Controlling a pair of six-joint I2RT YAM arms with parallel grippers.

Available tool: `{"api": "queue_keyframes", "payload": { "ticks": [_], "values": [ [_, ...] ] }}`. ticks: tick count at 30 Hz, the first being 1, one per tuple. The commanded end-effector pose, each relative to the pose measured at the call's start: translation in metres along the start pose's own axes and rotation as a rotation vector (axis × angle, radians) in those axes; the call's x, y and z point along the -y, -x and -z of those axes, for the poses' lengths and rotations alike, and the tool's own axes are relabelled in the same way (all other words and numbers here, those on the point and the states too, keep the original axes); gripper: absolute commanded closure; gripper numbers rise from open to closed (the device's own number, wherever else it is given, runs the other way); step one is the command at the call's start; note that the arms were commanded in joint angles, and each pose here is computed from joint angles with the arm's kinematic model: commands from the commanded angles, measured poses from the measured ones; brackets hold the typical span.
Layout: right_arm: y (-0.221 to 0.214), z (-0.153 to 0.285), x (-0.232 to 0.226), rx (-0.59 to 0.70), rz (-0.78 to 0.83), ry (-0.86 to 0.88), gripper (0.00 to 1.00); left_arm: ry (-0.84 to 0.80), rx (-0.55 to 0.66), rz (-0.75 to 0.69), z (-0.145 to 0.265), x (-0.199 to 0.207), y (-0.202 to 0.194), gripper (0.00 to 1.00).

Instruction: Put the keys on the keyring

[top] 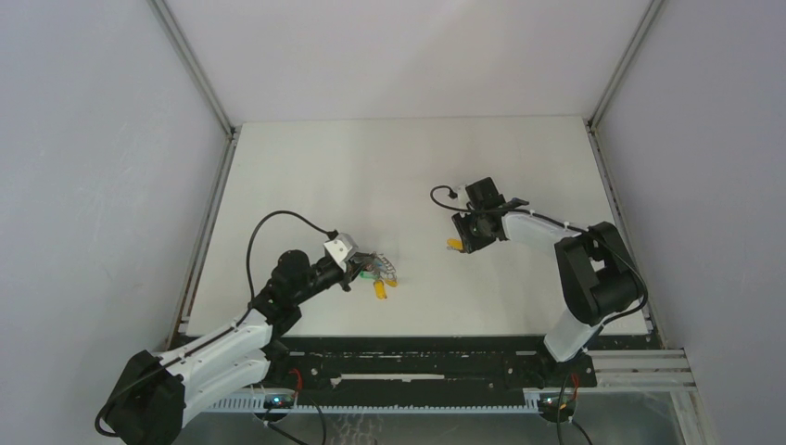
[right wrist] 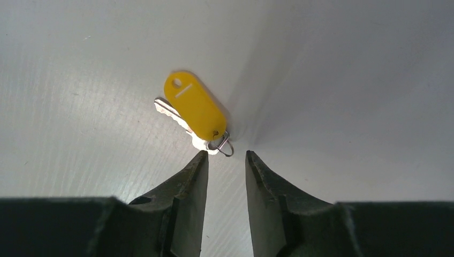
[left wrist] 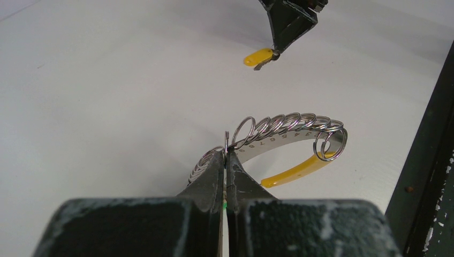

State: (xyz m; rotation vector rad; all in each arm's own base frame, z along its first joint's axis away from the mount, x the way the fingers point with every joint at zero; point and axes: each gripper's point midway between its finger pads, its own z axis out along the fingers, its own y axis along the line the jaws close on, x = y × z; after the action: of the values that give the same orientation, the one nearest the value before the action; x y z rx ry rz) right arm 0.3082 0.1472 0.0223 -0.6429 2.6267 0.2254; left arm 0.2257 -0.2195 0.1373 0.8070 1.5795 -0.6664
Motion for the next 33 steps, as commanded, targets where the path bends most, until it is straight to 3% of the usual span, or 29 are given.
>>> {"api": "queue_keyframes", "payload": {
  "ticks": [1,21,27,33],
  "values": [
    [0.019,-0.001,-0.001,0.058,0.032,0.012,0.7,-0.013,0.093,-0.018,-0.002,0.001,0.031,1.0],
    [0.019,0.003,-0.007,0.016,0.078,0.006,1.0,-0.01,0.097,-0.022,0.0,0.001,0.033,1.0],
    [0.006,0.02,-0.02,-0.124,0.105,-0.042,1.0,-0.005,0.101,-0.026,0.001,0.001,0.034,1.0],
    [-0.032,0.033,-0.041,-0.355,0.093,-0.002,1.0,-0.001,0.109,-0.029,0.003,0.001,0.037,1.0]
  ]
}}
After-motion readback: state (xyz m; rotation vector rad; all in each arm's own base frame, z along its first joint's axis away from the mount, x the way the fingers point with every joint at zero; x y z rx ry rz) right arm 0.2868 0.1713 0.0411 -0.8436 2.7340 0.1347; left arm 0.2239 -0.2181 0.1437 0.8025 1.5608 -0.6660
